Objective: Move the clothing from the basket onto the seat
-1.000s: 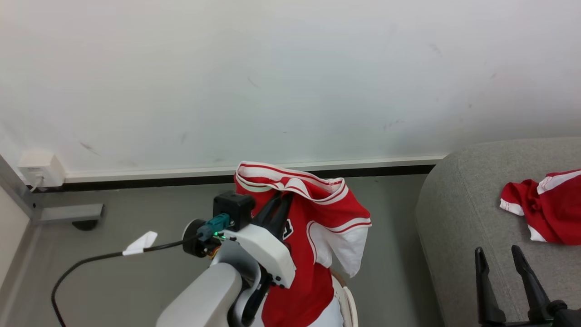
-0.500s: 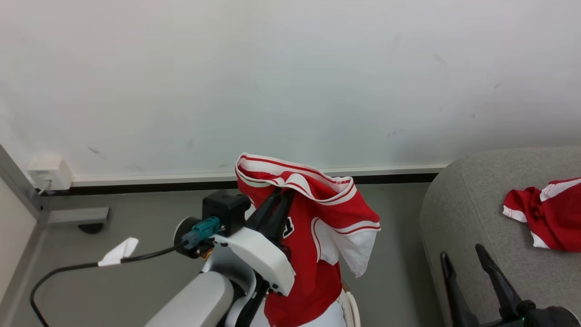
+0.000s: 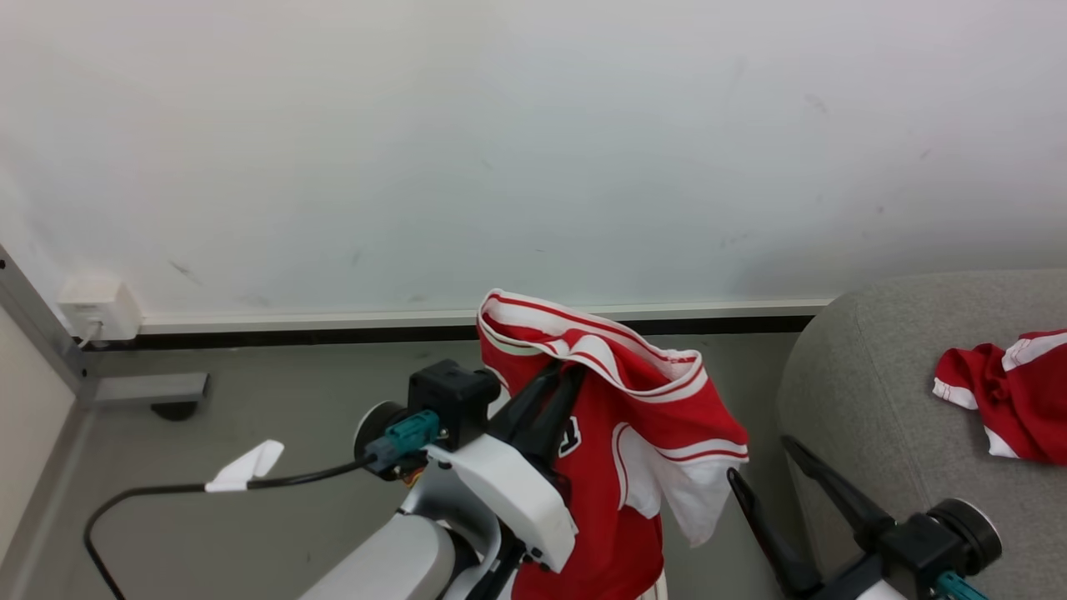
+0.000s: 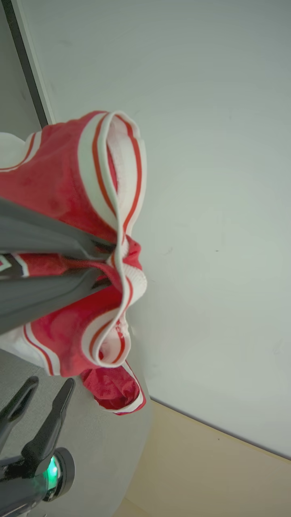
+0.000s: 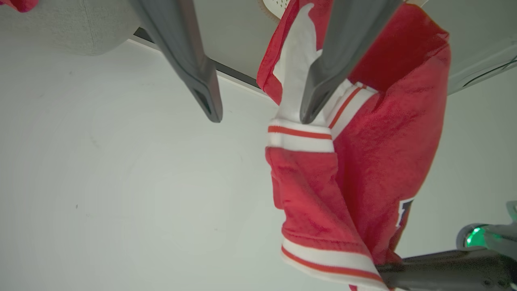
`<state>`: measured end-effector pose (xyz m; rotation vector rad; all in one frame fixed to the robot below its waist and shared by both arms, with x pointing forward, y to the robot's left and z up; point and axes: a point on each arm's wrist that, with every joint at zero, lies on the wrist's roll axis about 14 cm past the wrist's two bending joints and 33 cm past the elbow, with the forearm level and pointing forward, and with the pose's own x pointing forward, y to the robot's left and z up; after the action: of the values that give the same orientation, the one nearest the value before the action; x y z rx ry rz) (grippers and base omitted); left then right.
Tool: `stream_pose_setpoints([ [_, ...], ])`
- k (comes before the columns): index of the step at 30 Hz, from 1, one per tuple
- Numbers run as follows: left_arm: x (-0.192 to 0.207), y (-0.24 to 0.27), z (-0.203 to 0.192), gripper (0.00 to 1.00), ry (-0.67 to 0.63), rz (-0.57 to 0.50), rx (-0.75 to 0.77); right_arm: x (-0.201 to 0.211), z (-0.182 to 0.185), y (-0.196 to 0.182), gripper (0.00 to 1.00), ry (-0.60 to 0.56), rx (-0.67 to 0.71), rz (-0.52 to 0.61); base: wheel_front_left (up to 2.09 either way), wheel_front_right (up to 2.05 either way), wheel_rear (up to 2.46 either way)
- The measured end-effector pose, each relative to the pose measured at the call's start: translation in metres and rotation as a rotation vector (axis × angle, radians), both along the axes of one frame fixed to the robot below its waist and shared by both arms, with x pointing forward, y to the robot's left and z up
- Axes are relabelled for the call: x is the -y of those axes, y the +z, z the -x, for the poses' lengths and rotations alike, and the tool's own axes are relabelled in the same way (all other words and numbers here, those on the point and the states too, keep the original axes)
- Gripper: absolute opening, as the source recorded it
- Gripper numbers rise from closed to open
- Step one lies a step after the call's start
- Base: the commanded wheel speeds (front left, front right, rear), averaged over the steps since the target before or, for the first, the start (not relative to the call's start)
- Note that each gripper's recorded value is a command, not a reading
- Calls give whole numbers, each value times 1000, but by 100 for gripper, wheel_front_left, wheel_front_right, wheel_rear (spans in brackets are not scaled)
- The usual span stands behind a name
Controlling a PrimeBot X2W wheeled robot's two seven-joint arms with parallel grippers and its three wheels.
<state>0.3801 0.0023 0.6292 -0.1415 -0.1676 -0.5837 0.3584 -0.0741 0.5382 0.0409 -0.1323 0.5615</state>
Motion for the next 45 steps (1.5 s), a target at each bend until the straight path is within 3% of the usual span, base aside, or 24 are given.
stream_pose_setpoints([
  [10, 17, 1, 15, 0, -68, 1, -6, -48, -13, -9, 100, 120, -35, 48, 0, 0, 0],
  [16, 24, 2, 21, 0, -97, 8, -11, -60, -25, -12, 100, 121, -68, 41, 0, 0, 0],
  [17, 24, 2, 21, 0, -97, 9, -12, -64, -24, -14, 0, 127, -79, 31, 0, 0, 0],
  [23, 17, -3, 17, 2, -69, -1, -23, -79, -20, -8, 0, 161, -134, -92, 0, 0, 0],
  [27, 15, -7, 15, 41, -62, -4, -25, -74, -22, -3, 0, 155, -134, -117, 0, 0, 0],
  [28, 14, -8, 15, 58, -61, -4, -26, -74, -23, 0, 0, 153, -137, -139, 0, 0, 0],
  [29, 14, -10, 15, 99, -59, -6, -29, -73, -23, 3, 0, 151, -139, -158, 0, 0, 0],
  [35, 14, -34, 14, 100, -60, -37, -78, -60, -31, 21, 0, 115, -134, -271, 0, 0, 0],
  [45, 27, -70, 25, 100, -114, -80, -124, -10, -47, 38, 0, -4, -76, -307, 0, 0, 0],
])
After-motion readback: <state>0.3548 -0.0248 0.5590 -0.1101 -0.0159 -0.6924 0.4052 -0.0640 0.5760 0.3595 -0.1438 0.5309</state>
